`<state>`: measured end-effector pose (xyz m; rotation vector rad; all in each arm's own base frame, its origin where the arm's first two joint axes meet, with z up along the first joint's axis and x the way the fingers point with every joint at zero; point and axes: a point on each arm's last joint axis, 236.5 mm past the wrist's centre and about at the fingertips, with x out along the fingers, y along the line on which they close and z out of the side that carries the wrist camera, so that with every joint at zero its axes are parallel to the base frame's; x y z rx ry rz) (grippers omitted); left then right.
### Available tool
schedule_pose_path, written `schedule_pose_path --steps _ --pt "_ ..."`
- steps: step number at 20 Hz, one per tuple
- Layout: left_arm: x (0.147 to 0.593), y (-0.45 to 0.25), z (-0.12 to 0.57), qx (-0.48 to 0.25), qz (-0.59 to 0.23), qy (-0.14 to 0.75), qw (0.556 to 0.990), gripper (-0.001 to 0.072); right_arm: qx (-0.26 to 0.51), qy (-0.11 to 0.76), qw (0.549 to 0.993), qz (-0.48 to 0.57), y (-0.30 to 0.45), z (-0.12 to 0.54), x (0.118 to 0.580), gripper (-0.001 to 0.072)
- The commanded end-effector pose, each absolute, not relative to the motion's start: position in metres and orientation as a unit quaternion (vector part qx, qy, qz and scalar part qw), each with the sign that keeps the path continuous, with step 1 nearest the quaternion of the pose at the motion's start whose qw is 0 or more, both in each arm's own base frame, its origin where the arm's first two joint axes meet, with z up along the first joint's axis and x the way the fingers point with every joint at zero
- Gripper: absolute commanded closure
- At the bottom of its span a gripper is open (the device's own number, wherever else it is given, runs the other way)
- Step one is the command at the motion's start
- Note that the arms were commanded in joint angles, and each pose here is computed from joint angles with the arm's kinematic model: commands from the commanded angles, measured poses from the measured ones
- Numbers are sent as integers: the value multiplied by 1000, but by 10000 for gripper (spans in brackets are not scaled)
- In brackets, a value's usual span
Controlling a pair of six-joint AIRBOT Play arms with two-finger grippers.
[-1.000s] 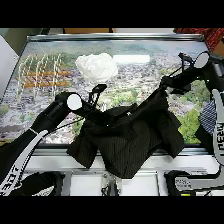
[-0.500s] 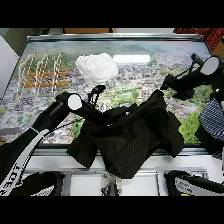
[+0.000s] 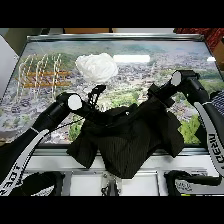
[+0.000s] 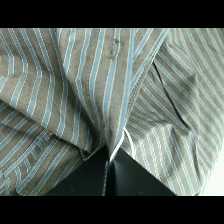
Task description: Fold the clothes and pants, and hang the long-sleeved shirts on hangers.
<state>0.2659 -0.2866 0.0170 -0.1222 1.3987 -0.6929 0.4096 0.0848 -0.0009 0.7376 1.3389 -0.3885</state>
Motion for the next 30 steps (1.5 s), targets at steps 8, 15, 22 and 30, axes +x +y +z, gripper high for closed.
schedule_pose_path --steps 8,15,22,30 --pt "272 -286 18 -54 -314 621 716 694 264 653 687 -180 92 -45 396 272" --pt "316 -249 81 -72 -309 592 741 694 73 670 738 -13 51 77 392 702" --pt "292 -229 136 -50 -328 569 753 694 30 628 777 12 76 176 321 702" --pt "206 -204 57 -115 -284 661 685 694 25 700 714 -16 84 112 210 702"
